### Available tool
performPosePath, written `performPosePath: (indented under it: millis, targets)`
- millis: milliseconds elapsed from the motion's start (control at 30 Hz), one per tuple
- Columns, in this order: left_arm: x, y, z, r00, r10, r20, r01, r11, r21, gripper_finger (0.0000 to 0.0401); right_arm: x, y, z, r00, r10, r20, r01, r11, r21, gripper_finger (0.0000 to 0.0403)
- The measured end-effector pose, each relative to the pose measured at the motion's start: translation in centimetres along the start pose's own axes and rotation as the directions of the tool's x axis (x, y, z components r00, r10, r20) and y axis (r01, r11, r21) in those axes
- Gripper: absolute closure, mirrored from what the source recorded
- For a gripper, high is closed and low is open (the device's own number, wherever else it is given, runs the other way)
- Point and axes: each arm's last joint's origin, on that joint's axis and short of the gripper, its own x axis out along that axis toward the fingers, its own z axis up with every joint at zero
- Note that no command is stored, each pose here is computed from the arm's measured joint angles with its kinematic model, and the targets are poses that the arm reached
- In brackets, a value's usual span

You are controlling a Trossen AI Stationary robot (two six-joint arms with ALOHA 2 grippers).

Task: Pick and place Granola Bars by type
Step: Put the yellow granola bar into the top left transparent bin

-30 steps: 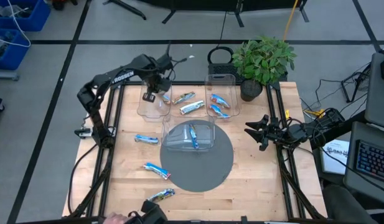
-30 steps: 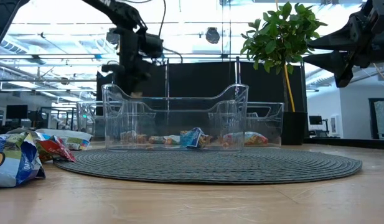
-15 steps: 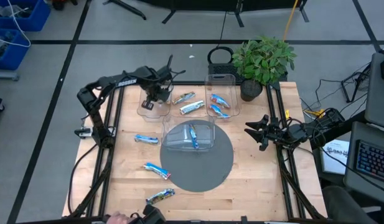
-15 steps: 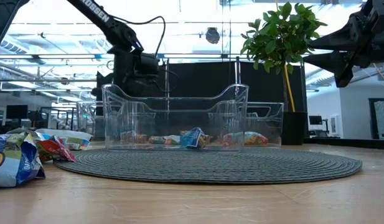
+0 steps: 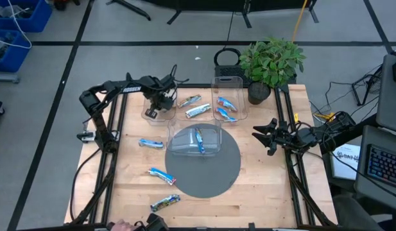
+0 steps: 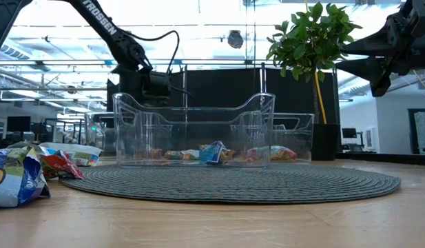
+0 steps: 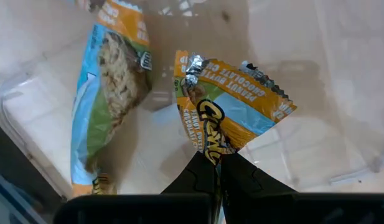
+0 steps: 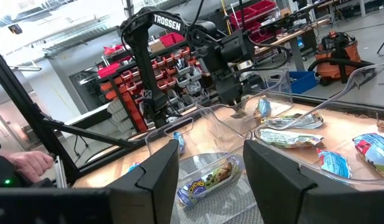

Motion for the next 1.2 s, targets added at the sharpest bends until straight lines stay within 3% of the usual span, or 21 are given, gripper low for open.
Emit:
performPosePath:
  millis: [333, 667, 967, 1200]
  targets:
    - [0.8, -0.1, 0.5, 0.998, 0.045, 0.035, -0.046, 0.999, 0.028, 0.0385, 0.0, 0.0, 0.0, 1.000, 0.000, 0.000, 0.000, 1.000, 0.000, 0.0232]
    - [0.7, -0.5, 1.3, 0.998, 0.056, 0.026, -0.054, 0.996, -0.075, 0.0272, 0.0, 0.0, 0.0, 1.000, 0.000, 0.000, 0.000, 1.000, 0.000, 0.0232]
    - [0.5, -0.7, 1.6, 0.991, 0.114, -0.073, -0.124, 0.981, -0.148, 0.0190, 0.0, 0.0, 0.0, 1.000, 0.000, 0.000, 0.000, 1.000, 0.000, 0.0232]
    - [-3.3, -1.1, 1.2, 0.971, 0.238, -0.034, -0.240, 0.952, -0.190, 0.0152, 0.0, 0.0, 0.0, 1.000, 0.000, 0.000, 0.000, 1.000, 0.000, 0.0232]
